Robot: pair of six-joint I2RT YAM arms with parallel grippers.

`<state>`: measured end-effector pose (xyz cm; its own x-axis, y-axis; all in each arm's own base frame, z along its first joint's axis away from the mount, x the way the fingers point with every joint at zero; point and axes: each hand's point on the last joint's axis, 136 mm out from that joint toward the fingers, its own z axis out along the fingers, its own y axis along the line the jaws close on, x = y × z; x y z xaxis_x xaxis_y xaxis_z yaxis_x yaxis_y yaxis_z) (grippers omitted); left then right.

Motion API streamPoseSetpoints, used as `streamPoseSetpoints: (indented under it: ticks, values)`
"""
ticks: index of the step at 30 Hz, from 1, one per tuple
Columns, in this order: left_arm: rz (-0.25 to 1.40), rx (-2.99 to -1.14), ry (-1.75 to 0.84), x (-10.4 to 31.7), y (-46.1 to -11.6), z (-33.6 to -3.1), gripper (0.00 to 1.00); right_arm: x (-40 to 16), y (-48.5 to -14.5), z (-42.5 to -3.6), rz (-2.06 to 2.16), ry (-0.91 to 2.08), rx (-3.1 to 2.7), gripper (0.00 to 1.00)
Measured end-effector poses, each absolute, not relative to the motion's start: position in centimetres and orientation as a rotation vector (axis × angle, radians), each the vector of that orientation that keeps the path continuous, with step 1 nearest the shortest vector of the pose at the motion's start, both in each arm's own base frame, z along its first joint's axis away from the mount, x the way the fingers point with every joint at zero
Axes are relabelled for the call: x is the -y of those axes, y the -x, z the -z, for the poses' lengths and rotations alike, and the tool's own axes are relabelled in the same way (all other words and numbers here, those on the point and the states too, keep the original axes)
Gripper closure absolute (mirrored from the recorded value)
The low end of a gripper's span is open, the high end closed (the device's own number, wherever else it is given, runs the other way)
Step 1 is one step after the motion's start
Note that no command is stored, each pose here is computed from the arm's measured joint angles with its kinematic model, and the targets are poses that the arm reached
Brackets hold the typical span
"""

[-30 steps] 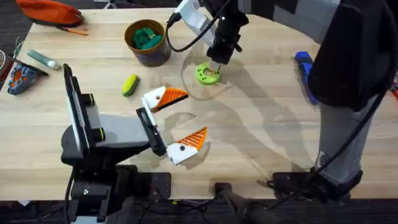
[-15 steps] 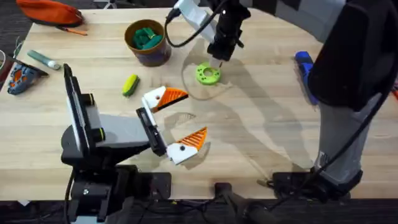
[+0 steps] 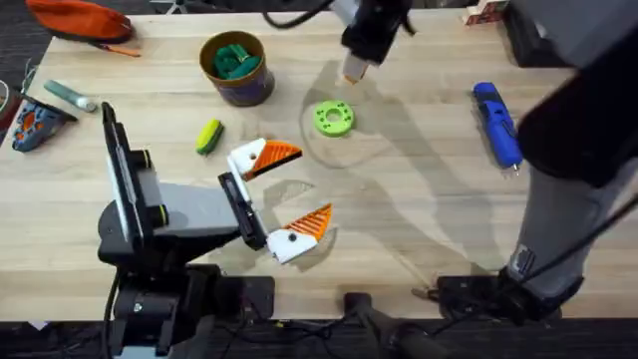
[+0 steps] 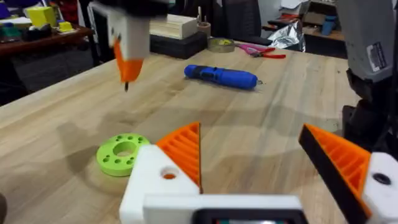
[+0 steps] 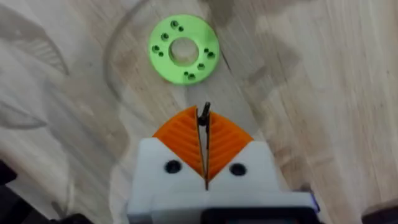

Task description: Pick up the gripper from the table and insert it into the empty holder that is missing its gripper. Then pick up a screw, insert it into the mounting hole, and use the screwdriver to tighten it. Finally, clean up the table by picking up the vegetable and placing it into the bucket.

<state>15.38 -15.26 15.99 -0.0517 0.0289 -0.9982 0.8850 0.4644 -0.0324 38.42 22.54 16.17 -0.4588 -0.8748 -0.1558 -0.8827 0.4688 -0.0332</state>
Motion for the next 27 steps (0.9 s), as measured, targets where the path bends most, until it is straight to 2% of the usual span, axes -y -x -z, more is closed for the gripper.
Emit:
streamPoseSetpoints:
  ticks: [12, 27]
  values:
    - [0.856, -1.461, -0.852, 15.3, -15.4, -16.0, 0.015, -20.5, -34.3, -25.7, -0.094, 1.471, -2.427, 0.997]
    - [0.856, -1.460, -0.852, 15.3, -15.4, -16.0, 0.014, -25.4, -30.0, -27.7, -0.154, 1.637, -2.267, 0.997]
